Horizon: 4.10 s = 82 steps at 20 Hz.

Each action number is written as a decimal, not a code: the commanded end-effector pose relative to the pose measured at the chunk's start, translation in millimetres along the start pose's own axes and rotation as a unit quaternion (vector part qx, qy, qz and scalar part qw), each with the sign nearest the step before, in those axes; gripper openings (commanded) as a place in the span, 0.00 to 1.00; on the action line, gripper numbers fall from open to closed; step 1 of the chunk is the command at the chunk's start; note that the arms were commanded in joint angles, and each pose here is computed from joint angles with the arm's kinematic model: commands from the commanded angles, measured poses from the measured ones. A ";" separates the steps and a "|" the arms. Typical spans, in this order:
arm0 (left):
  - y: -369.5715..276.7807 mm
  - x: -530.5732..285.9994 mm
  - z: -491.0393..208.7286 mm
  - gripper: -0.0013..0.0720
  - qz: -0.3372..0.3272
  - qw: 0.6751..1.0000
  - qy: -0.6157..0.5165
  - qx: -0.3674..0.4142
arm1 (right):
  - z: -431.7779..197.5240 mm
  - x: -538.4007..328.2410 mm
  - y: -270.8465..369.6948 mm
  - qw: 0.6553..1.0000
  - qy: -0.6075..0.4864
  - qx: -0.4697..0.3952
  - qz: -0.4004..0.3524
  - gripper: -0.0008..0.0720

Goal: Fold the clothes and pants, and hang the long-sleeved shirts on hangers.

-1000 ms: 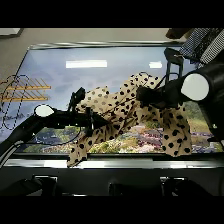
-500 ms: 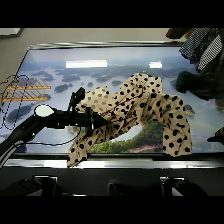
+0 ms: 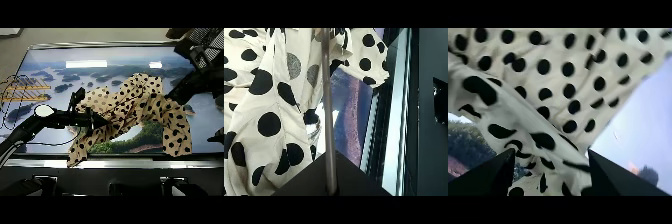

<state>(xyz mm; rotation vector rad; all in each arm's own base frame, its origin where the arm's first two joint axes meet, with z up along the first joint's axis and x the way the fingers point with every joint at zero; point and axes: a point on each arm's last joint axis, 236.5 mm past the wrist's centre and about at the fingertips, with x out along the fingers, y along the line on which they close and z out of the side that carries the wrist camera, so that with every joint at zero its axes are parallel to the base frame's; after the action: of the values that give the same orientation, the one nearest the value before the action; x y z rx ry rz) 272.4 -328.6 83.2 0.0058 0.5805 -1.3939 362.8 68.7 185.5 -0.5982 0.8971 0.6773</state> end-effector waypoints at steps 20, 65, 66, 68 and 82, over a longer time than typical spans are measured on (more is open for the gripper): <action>2.7 -1.4 0.1 0.41 0.004 1.000 0.000 -0.007 | 6.5 44.7 42.6 0.983 -0.016 -0.093 0.158 0.03; 22.4 84.0 -54.8 0.04 0.214 0.919 -0.045 -0.328 | 15.7 17.4 37.9 0.992 -0.021 0.056 0.113 0.03; 27.0 80.3 -45.8 0.04 0.207 0.919 -0.050 -0.333 | 16.1 15.6 38.0 0.992 -0.022 0.055 0.111 0.03; 43.7 66.6 -30.5 0.04 0.199 0.914 -0.059 -0.349 | 17.5 9.5 39.1 0.993 -0.028 0.052 0.106 0.03; 133.2 -22.2 9.2 0.04 0.228 0.887 -0.124 -0.383 | 20.2 4.9 82.4 0.996 0.036 -0.021 0.075 0.03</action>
<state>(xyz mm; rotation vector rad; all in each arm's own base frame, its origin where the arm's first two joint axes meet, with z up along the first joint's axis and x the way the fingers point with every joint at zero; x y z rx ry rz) 394.4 -289.0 53.9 -0.6300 0.8224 -0.6224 317.1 138.1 180.4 -0.5559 0.9729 0.8526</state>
